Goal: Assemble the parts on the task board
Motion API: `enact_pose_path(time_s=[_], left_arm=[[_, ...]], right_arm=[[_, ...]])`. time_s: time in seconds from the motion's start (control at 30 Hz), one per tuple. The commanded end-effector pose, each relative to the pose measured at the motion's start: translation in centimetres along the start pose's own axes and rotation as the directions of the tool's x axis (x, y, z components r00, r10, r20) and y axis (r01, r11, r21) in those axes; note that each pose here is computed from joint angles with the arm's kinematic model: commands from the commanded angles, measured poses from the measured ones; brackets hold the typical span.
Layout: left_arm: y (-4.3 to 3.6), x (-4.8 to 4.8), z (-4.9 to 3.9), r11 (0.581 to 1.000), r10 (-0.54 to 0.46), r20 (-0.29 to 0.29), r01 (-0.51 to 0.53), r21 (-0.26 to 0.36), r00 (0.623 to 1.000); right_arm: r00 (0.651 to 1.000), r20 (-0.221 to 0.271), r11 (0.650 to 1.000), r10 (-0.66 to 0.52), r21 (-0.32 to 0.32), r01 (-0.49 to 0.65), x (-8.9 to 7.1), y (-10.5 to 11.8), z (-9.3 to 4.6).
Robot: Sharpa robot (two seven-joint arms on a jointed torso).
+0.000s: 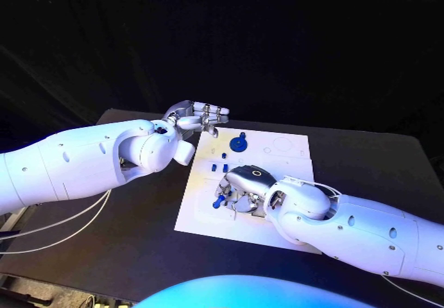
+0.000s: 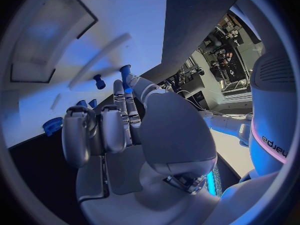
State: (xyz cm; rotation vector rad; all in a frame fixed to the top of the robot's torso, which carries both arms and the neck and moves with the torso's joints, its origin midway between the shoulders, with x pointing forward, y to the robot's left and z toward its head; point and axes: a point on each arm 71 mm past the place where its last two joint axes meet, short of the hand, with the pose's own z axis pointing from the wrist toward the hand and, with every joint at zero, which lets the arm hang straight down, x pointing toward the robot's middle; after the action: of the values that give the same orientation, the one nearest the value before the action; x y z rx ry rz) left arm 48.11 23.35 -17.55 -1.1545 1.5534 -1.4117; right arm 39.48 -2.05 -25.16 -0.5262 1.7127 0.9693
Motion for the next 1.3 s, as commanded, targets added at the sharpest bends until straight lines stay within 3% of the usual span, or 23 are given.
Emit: enact_pose_path(time_s=[0.03,0.37,0.83,1.0,1.17,1.3], left_arm=[[-0.11,0.22,0.00,1.000,-0.007,-0.011,0.007,0.004,1.000],[-0.11,0.26,0.01,1.000,-0.007,-0.012,0.007,0.004,1.000],[-0.09,0.13,-0.03,1.000,-0.006,-0.011,0.006,0.001,1.000],[-0.07,0.05,-0.03,1.000,-0.006,-0.009,0.006,-0.001,1.000],[-0.06,-0.09,-0.06,1.000,-0.005,-0.007,0.005,-0.002,1.000],[-0.04,-0.14,-0.07,1.000,-0.005,-0.007,0.005,-0.003,1.000]], right_arm=[[0.999,-0.038,0.999,-0.038,-0.006,0.038,0.4,0.4,0.3],[0.998,-0.043,0.999,-0.035,-0.029,0.034,0.8,1.4,0.9],[0.999,0.029,0.999,-0.040,-0.009,0.040,0.3,0.8,0.5],[0.997,0.072,0.999,-0.036,-0.029,0.038,-0.3,1.1,-0.5],[0.991,0.129,0.999,-0.020,-0.032,0.024,-1.9,0.8,-2.2],[0.987,0.153,0.998,0.040,0.038,-0.046,-4.0,-1.1,-4.1]])
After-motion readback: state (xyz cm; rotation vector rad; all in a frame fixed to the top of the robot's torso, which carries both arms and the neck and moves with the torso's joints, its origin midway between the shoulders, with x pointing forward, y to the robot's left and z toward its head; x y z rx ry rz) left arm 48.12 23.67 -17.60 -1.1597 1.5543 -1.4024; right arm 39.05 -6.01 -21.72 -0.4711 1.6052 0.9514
